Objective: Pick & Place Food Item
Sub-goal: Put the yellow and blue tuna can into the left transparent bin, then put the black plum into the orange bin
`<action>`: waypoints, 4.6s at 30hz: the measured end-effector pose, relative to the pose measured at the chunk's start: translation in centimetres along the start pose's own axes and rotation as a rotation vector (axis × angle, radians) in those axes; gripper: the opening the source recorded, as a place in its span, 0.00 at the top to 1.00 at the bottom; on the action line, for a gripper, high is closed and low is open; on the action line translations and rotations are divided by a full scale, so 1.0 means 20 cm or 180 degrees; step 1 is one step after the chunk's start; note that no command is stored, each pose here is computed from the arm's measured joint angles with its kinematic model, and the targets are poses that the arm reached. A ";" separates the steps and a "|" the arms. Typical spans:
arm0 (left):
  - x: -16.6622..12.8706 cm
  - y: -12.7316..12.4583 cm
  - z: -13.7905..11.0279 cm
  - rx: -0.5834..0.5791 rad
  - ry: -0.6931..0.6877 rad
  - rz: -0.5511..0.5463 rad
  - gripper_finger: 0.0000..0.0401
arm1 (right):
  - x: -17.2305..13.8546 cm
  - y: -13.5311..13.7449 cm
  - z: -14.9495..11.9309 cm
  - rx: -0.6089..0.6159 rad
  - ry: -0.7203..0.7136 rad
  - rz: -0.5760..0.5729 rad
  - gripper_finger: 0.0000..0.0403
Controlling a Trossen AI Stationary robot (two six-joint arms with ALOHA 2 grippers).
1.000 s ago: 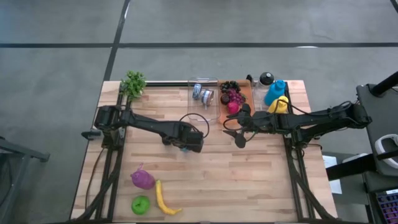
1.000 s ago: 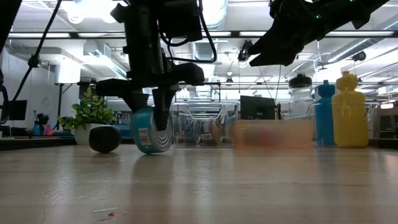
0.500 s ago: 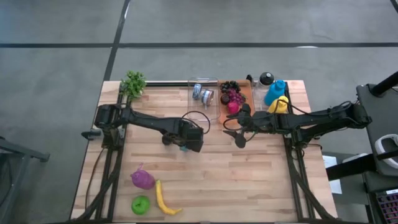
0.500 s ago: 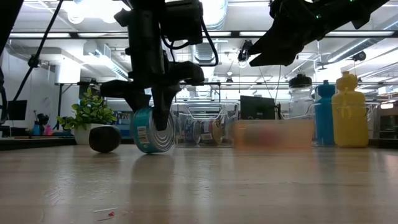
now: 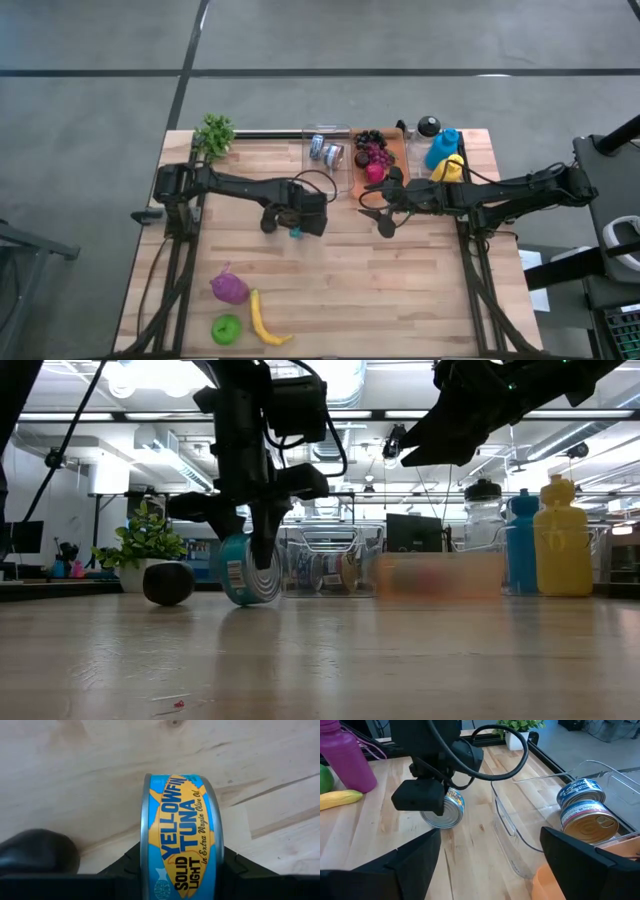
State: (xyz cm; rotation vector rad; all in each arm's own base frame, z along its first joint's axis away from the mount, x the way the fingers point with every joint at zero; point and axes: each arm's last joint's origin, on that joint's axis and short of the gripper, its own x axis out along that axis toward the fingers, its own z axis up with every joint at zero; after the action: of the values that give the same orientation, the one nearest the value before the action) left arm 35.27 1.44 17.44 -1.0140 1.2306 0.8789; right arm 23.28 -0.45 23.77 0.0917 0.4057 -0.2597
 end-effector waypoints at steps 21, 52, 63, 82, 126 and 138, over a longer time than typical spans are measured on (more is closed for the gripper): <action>-0.54 0.12 -0.04 0.0568 -0.0384 -0.0451 0.66 | 0.00 0.00 0.00 0.0001 -0.0004 0.0000 0.18; -0.44 0.02 0.50 0.2391 -0.1549 -0.0333 0.67 | 0.00 -0.01 0.00 0.0175 -0.0054 -0.0263 0.18; -0.18 -0.02 0.57 0.2382 -0.1352 -0.0026 0.67 | 0.00 -0.01 0.00 0.0175 -0.0054 -0.0263 0.18; -0.04 -0.02 0.62 0.2216 -0.1292 -0.0011 0.67 | 0.00 -0.01 0.00 0.0164 -0.0057 -0.0263 0.15; -0.03 -0.05 0.64 0.2108 -0.1361 -0.0039 0.37 | 0.00 -0.01 0.00 0.0164 -0.0054 -0.0261 0.17; -0.04 -0.05 0.64 0.2121 -0.1414 -0.0053 0.30 | 0.00 -0.01 0.00 0.0164 -0.0054 -0.0259 0.15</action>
State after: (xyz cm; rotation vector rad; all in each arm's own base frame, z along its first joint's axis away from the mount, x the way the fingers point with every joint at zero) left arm 40.26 13.31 18.91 -0.2719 1.0176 0.5695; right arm 23.22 -0.72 23.84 0.1236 0.3865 -0.3509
